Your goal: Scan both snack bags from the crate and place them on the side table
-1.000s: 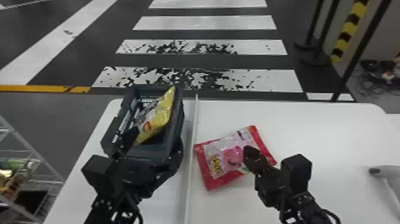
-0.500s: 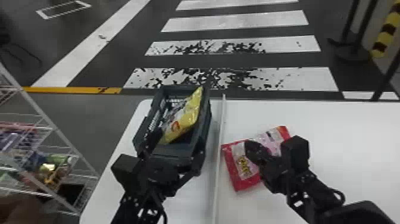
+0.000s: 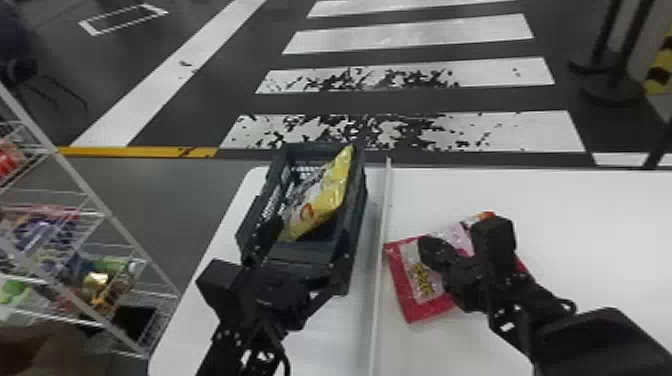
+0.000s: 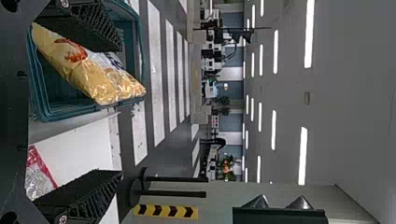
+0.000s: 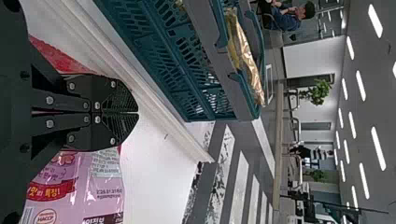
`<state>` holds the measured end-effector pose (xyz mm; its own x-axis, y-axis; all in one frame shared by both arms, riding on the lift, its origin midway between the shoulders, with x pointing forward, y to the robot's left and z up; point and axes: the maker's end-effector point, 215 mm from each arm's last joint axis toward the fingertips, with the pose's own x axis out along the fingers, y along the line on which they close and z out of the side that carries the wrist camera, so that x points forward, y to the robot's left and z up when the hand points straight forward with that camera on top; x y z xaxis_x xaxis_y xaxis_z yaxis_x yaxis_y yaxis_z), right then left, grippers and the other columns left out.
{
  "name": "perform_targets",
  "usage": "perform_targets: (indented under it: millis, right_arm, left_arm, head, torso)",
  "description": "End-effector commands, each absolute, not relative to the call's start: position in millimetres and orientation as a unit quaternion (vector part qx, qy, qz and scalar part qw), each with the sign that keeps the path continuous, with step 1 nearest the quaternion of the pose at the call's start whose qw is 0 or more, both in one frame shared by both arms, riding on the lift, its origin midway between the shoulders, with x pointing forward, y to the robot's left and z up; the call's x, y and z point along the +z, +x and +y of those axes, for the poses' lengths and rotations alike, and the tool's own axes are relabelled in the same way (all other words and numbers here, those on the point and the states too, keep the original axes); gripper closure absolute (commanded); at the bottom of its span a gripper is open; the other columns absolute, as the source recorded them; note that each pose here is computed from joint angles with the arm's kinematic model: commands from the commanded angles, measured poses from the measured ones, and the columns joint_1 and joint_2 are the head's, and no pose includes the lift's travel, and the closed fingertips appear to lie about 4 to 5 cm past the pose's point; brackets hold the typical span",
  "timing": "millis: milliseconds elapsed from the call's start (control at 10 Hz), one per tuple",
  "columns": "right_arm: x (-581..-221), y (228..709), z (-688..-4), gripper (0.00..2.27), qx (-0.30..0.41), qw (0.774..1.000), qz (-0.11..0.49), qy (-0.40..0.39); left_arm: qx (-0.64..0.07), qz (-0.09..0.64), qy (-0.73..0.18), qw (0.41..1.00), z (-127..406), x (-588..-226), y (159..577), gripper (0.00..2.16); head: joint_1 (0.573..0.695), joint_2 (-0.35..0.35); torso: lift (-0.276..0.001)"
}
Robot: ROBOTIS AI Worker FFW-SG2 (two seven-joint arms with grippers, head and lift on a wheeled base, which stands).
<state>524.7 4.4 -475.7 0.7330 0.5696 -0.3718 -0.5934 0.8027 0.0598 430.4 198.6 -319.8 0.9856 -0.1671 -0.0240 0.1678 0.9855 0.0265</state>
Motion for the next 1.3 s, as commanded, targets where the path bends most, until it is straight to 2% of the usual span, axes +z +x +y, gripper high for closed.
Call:
perform_targets:
  millis: [0,400,1200]
  right_arm:
    - [-481.7,525.9,-1.0,2.26,0.307,0.93,0.199,-0.035]
    - [-494.8,534.0,-46.9,2.26,0.267,0.939,0.211,-0.05]
    - [-517.4,546.4,-149.0,2.26,0.185,0.95,0.245,-0.062]
  left_arm:
    - [-0.083,0.012,0.014,0.996,199.5,-321.1,429.5,0.06]
    - [-0.088,0.015,0.01,0.996,194.0,-324.7,429.1,0.06]
    - [-0.093,0.019,0.003,0.995,191.1,-331.1,427.9,0.07]
  head:
    - [0.695,0.234]
    - [0.695,0.199]
    - [0.695,0.086]
  torso:
    - [-0.095]
    - [-0.095]
    - [-0.095]
